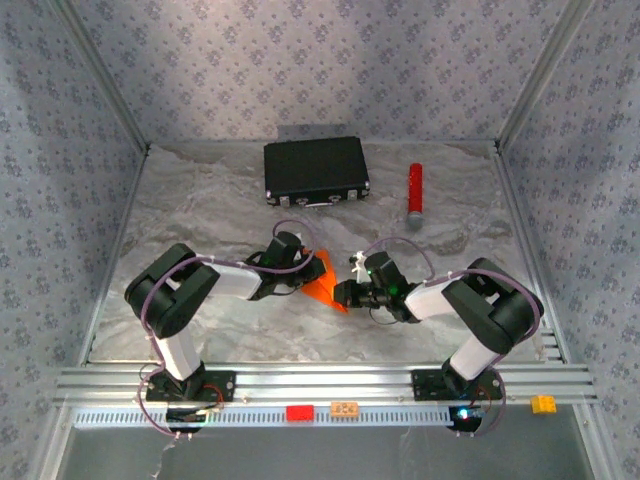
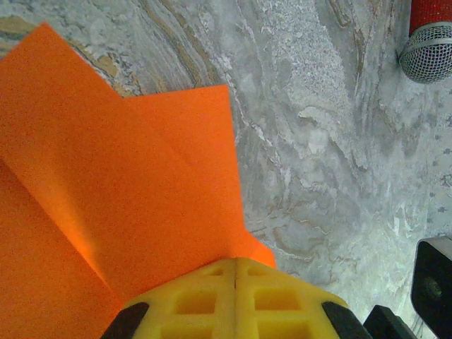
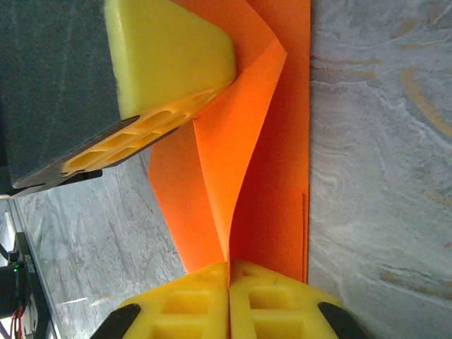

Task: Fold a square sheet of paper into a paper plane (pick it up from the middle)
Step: Fourth fold the wing at the center of the table.

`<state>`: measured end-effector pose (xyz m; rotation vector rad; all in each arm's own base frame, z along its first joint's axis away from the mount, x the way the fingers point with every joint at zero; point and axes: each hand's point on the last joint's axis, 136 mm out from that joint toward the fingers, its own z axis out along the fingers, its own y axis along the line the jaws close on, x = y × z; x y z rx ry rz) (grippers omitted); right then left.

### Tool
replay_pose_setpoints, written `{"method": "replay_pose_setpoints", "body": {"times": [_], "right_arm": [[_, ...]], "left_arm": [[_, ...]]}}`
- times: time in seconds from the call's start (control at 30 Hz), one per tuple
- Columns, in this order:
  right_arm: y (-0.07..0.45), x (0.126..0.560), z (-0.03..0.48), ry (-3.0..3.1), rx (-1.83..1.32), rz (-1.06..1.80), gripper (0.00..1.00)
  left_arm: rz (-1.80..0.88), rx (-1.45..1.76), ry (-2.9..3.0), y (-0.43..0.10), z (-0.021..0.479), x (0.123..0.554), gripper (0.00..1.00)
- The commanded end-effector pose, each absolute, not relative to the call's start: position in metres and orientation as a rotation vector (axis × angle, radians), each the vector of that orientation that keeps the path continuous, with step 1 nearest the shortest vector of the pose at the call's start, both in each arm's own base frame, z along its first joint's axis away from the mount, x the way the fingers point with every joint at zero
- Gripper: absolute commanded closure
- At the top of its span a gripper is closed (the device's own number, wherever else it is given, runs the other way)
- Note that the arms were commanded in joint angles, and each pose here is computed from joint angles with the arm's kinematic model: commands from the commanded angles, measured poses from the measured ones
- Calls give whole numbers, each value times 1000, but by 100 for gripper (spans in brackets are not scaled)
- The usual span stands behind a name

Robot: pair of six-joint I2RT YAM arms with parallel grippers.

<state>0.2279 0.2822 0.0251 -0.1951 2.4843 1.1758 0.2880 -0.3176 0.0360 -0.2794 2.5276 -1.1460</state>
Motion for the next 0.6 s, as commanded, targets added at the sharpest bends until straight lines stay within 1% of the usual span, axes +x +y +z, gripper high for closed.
{"method": "replay_pose_setpoints", "body": {"times": [0.0,0.3,0.57], "right_arm": [[274,209,0,2630,-160,1155,90],[276,211,6,2620,-155,1215,95],[283,210,9,2671,-140,1302,95]], "left_arm": [[-1105,-283,2536,-316,32,292,96],[-1094,-295,2539,-315,30,292,97],[-1131,-239,2503,-320,44,293,93]]}}
